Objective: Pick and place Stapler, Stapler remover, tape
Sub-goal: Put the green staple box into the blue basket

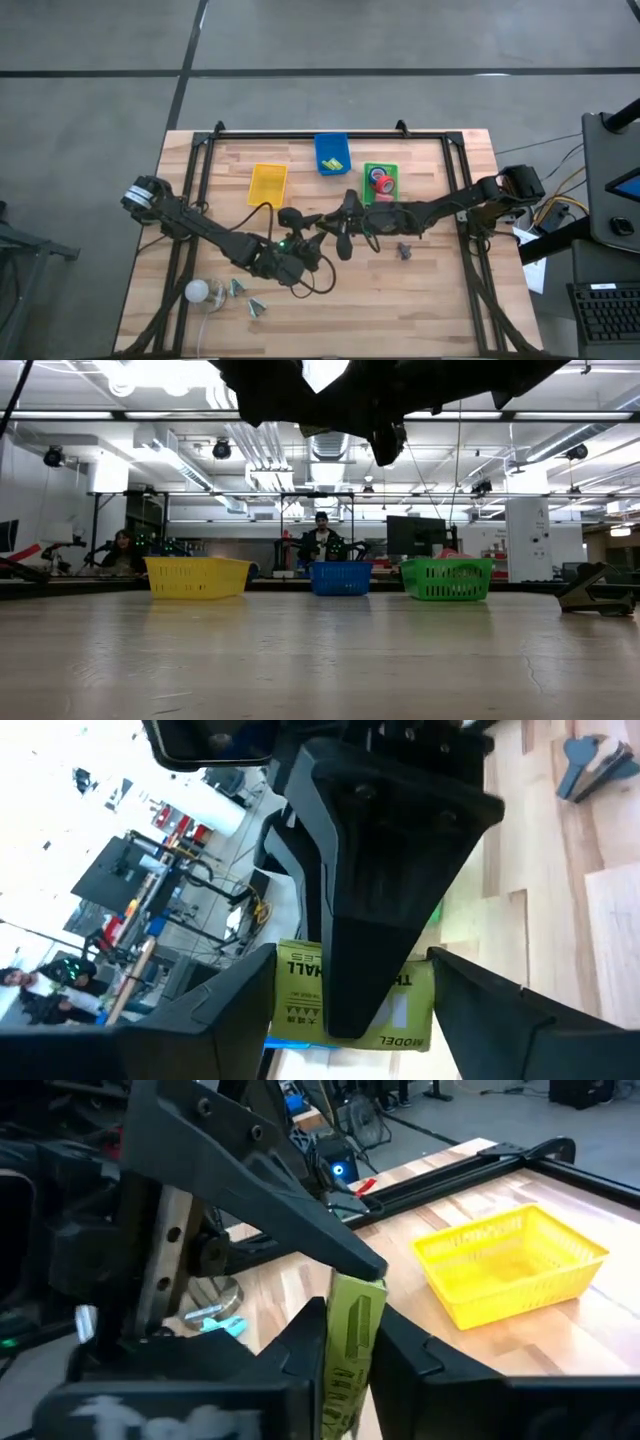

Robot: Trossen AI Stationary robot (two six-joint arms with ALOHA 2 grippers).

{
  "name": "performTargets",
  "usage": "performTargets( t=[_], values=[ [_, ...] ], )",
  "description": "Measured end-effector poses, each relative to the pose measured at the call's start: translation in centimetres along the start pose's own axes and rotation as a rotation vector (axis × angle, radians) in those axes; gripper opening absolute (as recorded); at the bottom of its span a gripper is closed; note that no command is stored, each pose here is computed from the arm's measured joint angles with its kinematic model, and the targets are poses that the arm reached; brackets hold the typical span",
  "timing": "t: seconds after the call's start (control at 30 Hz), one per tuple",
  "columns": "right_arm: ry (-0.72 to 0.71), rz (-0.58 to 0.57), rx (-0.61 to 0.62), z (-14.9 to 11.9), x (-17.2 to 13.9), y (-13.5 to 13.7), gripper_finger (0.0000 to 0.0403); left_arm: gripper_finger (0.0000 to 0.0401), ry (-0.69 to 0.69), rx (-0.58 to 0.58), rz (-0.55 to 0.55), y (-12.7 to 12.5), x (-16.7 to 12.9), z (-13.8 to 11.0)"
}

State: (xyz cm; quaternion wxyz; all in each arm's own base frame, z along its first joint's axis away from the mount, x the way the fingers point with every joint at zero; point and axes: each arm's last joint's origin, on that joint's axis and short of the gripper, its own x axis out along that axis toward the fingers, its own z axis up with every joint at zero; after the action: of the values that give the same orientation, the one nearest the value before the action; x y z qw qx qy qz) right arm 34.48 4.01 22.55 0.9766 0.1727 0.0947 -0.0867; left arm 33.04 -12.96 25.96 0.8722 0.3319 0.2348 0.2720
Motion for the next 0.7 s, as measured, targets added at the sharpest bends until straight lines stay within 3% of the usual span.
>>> performTargets(
  t=[0.33,0.6,0.7],
  values=[
    [0.036,-0.081,-0.015,-0.1,0.4,-1.8,0.0054,0.0308,-0.017,-0.064,0.025,-0.1,-1.2,0.4],
    [0.047,-0.245,0.01,1.6,1.0,-7.0,0.005,0.0316,-0.023,-0.399,-0.033,-1.0,-2.2,-0.2],
    [0.062,-0.34,0.027,2.4,1.2,-9.9,0.005,0.0316,-0.006,-0.469,-0.045,-1.5,-2.2,-1.1]
  ],
)
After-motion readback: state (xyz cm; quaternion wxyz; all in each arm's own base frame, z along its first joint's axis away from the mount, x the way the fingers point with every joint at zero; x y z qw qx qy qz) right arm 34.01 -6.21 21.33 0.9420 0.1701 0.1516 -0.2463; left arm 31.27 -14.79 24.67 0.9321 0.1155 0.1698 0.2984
